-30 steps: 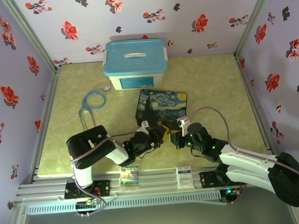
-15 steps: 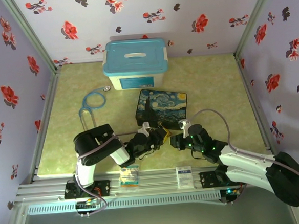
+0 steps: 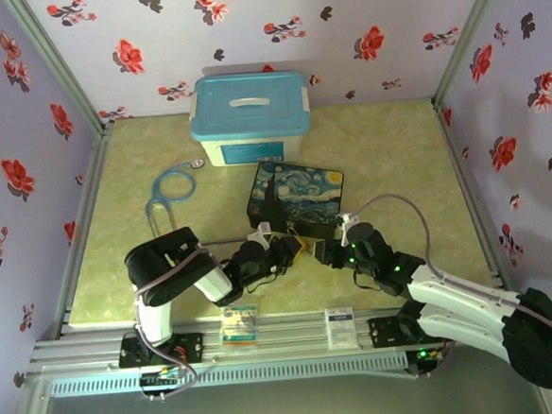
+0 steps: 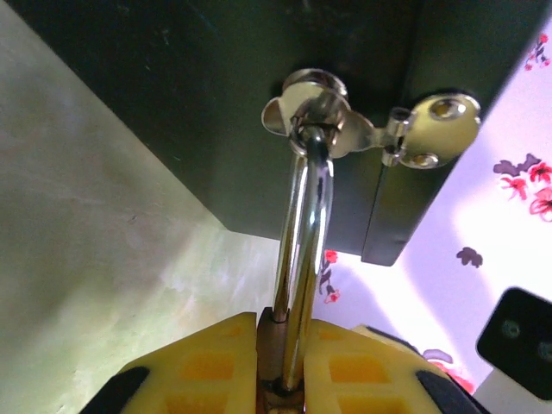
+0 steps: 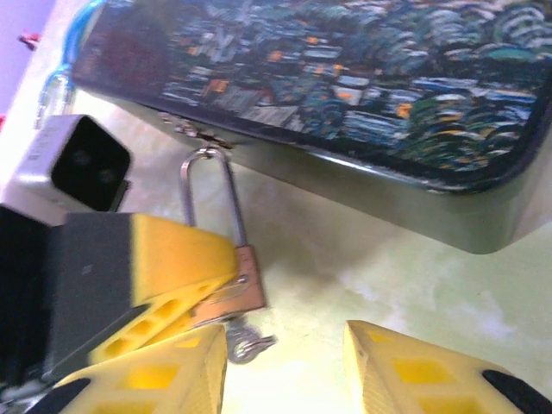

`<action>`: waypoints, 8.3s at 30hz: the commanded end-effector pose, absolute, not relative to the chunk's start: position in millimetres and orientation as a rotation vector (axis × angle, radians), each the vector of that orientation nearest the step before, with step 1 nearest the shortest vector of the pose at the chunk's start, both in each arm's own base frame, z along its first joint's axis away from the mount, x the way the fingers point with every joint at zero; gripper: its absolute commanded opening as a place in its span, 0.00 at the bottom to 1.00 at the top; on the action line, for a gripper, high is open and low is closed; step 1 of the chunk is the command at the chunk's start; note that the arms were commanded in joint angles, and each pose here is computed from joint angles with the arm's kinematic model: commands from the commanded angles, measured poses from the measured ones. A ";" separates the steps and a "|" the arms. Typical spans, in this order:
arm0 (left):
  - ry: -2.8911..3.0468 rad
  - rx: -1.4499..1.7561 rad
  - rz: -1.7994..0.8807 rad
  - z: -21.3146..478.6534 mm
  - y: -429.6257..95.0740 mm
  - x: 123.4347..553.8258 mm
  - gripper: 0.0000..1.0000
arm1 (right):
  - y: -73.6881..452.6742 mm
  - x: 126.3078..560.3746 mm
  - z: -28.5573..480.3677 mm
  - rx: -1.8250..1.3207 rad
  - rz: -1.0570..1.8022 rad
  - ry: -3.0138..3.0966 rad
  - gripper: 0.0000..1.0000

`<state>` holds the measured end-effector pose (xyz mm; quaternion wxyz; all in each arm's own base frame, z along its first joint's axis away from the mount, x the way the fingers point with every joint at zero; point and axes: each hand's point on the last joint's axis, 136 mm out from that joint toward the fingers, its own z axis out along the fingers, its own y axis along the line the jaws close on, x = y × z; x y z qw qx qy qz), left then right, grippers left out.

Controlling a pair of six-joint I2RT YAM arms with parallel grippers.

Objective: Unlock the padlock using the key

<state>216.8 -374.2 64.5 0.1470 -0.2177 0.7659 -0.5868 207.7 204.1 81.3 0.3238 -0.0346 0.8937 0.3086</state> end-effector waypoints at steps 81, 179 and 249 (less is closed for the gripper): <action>2.604 0.300 0.232 28.3 -269.4 218.6 0.12 | 214.6 239.4 46.9 0.056 0.753 2.395 0.22; 2.436 -0.070 -0.705 118.1 -231.5 237.5 0.64 | 348.7 213.4 7.3 -0.237 0.572 2.529 0.38; 2.527 -0.031 -0.363 17.7 -196.2 303.2 0.28 | 297.0 238.3 41.8 0.539 1.025 2.025 0.00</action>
